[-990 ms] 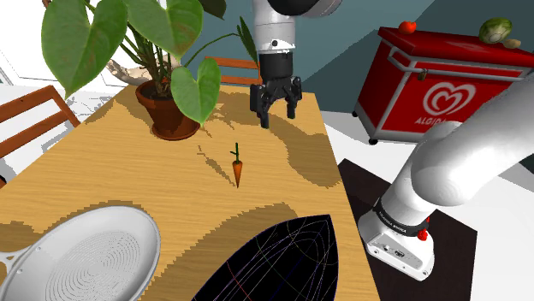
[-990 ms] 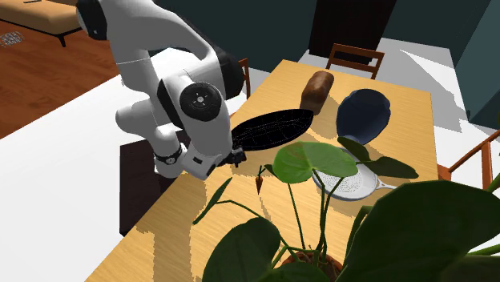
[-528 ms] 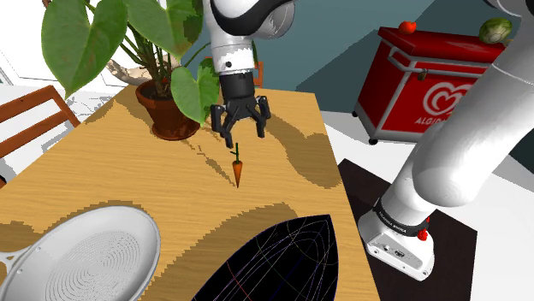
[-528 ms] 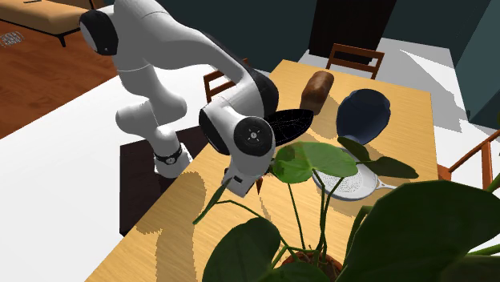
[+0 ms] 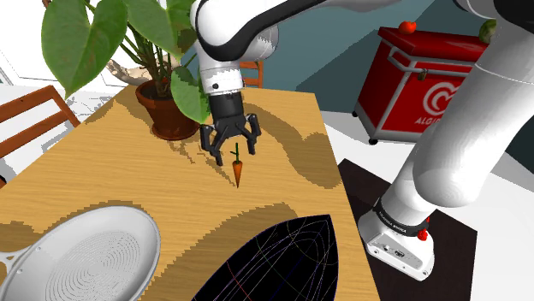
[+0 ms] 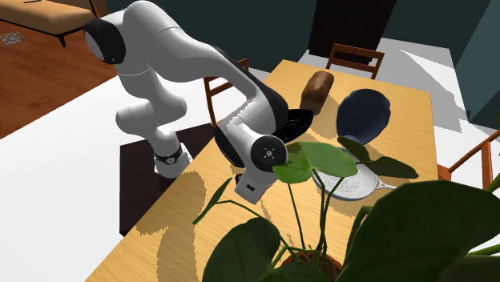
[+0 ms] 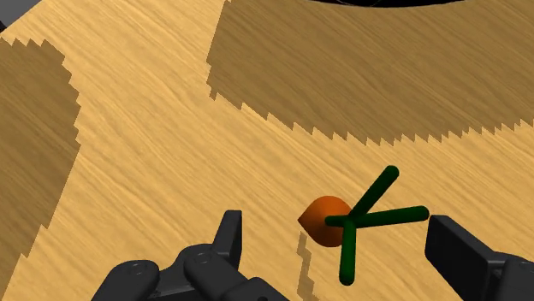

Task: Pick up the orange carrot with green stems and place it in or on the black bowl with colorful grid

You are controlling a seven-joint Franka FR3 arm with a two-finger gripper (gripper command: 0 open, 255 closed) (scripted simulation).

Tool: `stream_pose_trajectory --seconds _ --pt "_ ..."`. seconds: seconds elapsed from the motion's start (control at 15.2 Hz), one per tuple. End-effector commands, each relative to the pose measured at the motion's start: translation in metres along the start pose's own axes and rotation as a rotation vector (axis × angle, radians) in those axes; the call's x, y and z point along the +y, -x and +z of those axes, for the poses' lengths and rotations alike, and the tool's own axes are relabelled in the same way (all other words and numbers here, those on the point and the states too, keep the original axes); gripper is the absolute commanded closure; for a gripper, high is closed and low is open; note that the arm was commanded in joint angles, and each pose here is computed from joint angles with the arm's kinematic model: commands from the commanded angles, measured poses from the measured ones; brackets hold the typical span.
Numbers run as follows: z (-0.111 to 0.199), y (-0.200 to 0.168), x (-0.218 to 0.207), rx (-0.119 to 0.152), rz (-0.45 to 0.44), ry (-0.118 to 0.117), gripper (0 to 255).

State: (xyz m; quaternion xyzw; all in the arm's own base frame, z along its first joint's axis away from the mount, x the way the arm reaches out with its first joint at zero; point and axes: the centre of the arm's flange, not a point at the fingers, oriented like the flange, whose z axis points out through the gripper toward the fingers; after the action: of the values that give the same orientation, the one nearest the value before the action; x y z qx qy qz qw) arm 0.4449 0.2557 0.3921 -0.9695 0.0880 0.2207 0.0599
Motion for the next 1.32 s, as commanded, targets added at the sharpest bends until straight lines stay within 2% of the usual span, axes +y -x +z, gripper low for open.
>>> stream_pose_trajectory --seconds 0.0,0.53,0.59,1.25 --pt "0.0118 -0.0007 -0.0006 0.000 0.000 0.000 0" --pt "0.0149 -0.0007 -0.0006 0.000 0.000 0.000 0" --pt "0.0149 -0.0007 -0.0006 0.000 0.000 0.000 255" --pt "0.0102 0.0017 -0.0010 0.000 0.000 0.000 255"
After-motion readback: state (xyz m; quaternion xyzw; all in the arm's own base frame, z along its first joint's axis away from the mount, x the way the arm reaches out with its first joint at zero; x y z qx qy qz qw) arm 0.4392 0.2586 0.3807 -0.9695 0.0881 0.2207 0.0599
